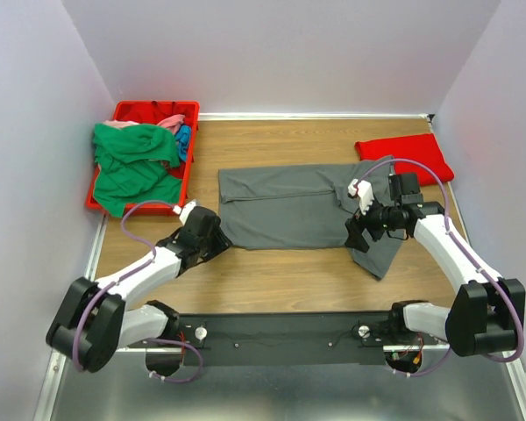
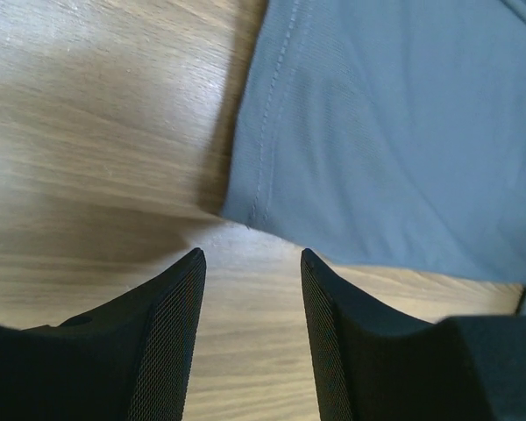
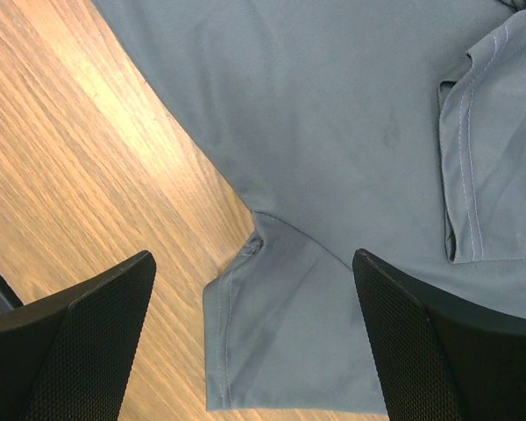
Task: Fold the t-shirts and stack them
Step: Fold the tshirt
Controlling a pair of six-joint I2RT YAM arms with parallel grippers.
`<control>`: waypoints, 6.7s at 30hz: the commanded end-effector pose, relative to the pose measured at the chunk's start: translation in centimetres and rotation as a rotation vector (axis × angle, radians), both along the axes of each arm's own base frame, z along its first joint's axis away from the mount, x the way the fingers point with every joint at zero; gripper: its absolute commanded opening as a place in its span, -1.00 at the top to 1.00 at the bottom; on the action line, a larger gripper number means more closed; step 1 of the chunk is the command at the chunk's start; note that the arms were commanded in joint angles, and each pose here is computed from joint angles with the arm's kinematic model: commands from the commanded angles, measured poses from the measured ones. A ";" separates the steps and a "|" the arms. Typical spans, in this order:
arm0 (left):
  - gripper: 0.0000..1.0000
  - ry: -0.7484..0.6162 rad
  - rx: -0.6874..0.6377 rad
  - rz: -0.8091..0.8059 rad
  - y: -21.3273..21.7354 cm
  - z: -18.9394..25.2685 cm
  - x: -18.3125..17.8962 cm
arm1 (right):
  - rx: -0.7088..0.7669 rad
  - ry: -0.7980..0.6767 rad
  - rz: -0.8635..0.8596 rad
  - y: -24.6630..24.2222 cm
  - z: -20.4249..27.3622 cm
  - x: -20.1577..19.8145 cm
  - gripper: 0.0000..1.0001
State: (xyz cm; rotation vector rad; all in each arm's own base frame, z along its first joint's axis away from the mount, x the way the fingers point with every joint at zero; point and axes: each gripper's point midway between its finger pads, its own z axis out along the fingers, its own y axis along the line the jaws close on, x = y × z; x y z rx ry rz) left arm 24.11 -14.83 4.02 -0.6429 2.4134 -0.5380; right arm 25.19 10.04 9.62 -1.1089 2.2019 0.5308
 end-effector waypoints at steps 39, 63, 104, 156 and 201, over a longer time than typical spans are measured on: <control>0.06 0.131 0.177 0.021 1.0 -2.3 1.1 | 0.043 -0.006 0.010 0.3 -0.1 -0.2 -0.99; 0.45 0.112 0.185 -0.037 -0.8 -1.8 3.8 | 0.047 -0.018 0.013 0.3 0.2 -0.2 -0.99; 1.00 -0.117 0.070 -0.202 -2.0 4.6 2.9 | -0.208 0.059 0.105 -3.9 0.2 -3.0 -0.99; 1.00 -0.157 0.037 -0.265 -2.5 4.8 2.3 | -0.578 0.369 0.146 -9.2 -10.6 -7.6 0.29; 1.00 -0.171 0.055 -0.279 -2.1 5.3 2.9 | -0.596 0.189 0.056 -11.5 -2.5 -2.7 -0.01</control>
